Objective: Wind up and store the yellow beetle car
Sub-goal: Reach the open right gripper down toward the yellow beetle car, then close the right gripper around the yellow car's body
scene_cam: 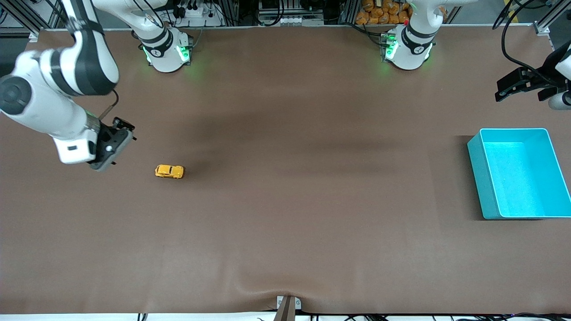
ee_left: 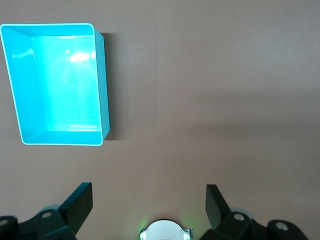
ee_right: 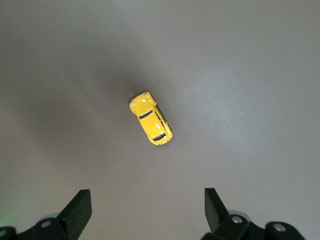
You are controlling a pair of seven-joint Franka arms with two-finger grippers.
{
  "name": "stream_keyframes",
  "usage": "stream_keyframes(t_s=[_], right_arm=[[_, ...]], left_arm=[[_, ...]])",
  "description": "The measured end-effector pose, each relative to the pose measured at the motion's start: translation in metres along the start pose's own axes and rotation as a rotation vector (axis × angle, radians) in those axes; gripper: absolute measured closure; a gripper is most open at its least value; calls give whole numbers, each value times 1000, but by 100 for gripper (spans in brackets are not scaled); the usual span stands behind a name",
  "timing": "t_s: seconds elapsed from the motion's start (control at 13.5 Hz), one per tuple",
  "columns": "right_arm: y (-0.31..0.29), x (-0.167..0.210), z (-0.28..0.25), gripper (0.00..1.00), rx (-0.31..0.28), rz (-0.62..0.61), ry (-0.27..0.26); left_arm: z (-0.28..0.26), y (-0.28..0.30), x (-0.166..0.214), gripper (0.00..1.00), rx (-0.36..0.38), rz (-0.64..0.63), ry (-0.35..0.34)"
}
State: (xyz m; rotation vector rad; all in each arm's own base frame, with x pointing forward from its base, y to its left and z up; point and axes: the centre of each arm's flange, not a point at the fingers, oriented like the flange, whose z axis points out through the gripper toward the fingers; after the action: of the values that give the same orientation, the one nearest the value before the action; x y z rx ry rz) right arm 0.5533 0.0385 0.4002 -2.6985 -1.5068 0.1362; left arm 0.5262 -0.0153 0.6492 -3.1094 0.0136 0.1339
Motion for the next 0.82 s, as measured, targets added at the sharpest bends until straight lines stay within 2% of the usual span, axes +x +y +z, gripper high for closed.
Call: stream_keyframes(t_s=[0.45, 0.82], right_arm=[[0, 19, 91, 0, 22, -323, -18], [-12, 49, 140, 0, 32, -445, -37]], left_arm=[[0, 0, 0, 0, 0, 0, 0], [0, 0, 0, 0, 0, 0, 0]])
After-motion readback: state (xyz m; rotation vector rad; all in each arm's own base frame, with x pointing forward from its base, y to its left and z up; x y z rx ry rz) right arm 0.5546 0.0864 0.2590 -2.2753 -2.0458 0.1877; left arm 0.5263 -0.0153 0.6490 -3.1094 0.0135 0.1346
